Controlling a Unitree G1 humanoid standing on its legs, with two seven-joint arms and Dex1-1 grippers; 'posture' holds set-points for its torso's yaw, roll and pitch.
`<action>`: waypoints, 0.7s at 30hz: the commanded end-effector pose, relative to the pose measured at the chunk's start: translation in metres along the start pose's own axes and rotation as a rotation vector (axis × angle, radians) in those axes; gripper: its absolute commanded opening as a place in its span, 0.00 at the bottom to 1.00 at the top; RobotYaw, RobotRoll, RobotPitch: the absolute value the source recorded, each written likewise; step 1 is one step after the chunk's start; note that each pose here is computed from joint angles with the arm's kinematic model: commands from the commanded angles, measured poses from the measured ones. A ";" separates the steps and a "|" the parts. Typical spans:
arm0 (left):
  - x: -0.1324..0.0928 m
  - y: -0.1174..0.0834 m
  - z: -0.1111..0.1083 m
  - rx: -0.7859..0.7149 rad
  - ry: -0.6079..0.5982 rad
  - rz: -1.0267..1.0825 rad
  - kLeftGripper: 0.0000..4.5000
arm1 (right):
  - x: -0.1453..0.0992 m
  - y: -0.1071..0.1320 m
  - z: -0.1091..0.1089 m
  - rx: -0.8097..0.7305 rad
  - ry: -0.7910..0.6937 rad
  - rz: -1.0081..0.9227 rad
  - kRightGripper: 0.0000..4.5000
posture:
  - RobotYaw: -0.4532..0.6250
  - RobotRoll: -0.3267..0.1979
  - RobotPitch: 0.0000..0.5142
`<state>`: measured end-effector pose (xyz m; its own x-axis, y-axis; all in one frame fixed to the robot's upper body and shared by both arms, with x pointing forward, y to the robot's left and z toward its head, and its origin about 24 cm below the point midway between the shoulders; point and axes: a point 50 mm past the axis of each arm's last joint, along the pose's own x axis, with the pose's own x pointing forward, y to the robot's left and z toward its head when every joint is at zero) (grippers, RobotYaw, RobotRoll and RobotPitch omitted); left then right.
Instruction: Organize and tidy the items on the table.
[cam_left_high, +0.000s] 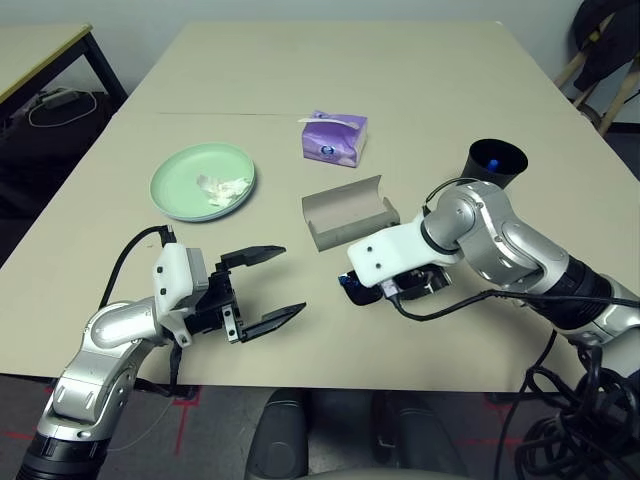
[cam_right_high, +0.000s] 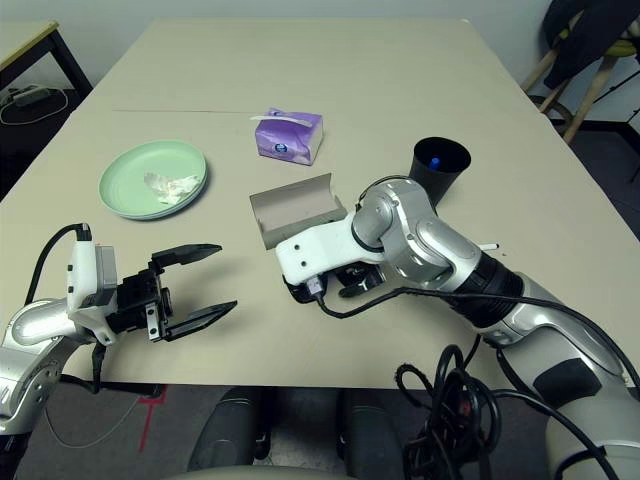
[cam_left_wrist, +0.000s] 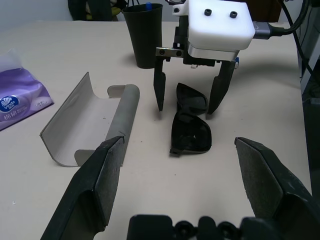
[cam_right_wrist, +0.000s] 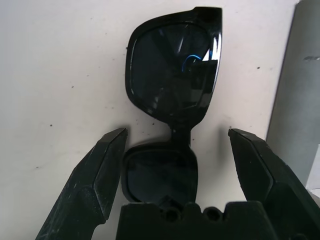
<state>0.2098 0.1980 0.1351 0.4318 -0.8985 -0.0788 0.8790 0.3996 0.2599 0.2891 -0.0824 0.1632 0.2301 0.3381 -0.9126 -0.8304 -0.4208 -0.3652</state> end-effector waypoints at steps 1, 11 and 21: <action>0.002 -0.005 -0.001 0.002 0.005 -0.018 1.00 | 0.006 -0.001 0.001 -0.013 0.016 -0.019 1.00 | 0.60 0.62 0.25; 0.003 -0.004 -0.001 0.003 0.007 -0.022 1.00 | 0.006 -0.001 0.001 -0.018 0.019 -0.028 1.00 | 0.60 0.62 0.25; 0.005 -0.003 -0.002 0.005 0.003 -0.023 1.00 | 0.005 -0.002 -0.002 -0.029 0.032 -0.032 1.00 | 0.60 0.62 0.25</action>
<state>0.2100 0.1954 0.1336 0.4238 -0.9022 -0.0799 0.8834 0.3922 0.2564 0.2932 -0.0800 0.1605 0.2700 0.3315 -0.9040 -0.8096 -0.4300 -0.3995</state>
